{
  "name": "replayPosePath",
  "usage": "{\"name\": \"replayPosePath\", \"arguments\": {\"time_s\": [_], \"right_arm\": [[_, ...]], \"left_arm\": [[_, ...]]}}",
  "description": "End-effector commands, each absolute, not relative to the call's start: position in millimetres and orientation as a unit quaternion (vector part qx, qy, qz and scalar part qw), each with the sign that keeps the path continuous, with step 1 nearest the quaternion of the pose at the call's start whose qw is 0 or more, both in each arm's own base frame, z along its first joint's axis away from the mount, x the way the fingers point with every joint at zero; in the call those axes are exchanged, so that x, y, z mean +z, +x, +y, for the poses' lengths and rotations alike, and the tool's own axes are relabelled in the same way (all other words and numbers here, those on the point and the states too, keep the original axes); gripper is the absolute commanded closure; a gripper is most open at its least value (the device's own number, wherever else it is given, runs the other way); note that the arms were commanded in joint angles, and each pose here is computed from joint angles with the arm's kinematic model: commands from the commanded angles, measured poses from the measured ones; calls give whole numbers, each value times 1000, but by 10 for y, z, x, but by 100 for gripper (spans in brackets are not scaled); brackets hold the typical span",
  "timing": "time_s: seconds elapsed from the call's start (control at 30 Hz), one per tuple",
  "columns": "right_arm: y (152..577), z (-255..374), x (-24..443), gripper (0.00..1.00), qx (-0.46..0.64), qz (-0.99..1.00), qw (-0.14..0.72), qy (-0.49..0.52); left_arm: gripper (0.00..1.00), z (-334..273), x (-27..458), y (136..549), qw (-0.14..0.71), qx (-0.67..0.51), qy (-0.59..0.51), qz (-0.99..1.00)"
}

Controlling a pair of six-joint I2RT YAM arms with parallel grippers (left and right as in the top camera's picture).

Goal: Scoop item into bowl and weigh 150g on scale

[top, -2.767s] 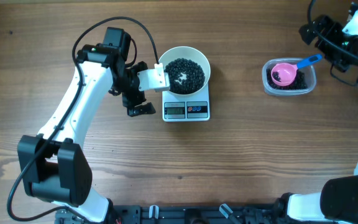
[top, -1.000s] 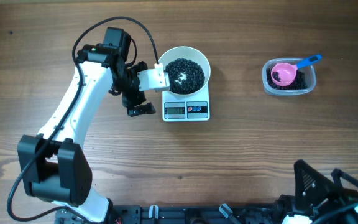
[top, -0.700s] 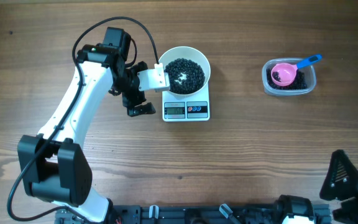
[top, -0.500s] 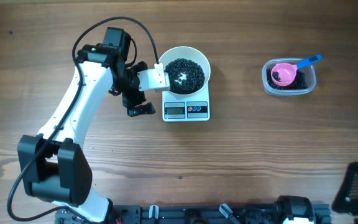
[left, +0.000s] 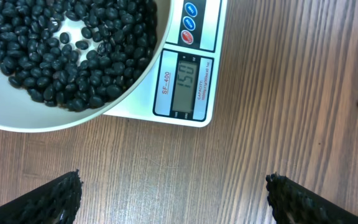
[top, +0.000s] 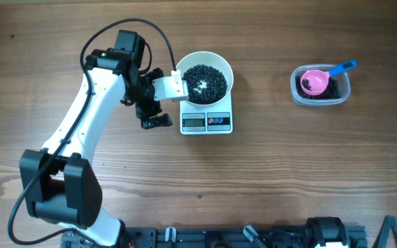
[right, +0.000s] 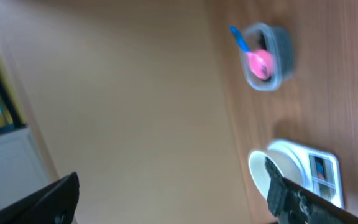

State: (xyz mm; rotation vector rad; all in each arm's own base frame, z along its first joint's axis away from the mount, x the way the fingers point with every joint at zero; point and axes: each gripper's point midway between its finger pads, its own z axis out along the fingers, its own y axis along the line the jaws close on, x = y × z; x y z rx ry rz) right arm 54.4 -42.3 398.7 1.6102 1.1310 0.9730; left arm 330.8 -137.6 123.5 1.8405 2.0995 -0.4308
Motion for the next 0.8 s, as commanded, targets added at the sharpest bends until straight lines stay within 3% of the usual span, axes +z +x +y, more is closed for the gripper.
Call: {"name": "replayPosePath", "arguments": {"time_s": [0.0, 0.07, 0.13, 0.37, 0.57, 0.77], "right_arm": [[552, -545, 4415, 0, 212, 591, 662, 408], [563, -364, 4779, 0, 123, 606, 756, 215], [545, -235, 4862, 0, 60, 592, 796, 107], [461, -49, 4676, 0, 14, 527, 850, 2], [941, -12, 4476, 0, 5, 526, 851, -6], [1743, 101, 3825, 0, 17, 511, 859, -17]], "left_arm": [[0, -1399, 1221, 3289, 161, -161, 648, 727], [0, -1399, 1221, 3289, 161, -161, 648, 727], [0, -1399, 1221, 3289, 161, -161, 648, 727], [0, -1399, 1221, 3289, 161, -161, 648, 727], [0, -1399, 1221, 3289, 161, -161, 648, 727], [0, -1399, 1221, 3289, 161, -161, 648, 727]]}}
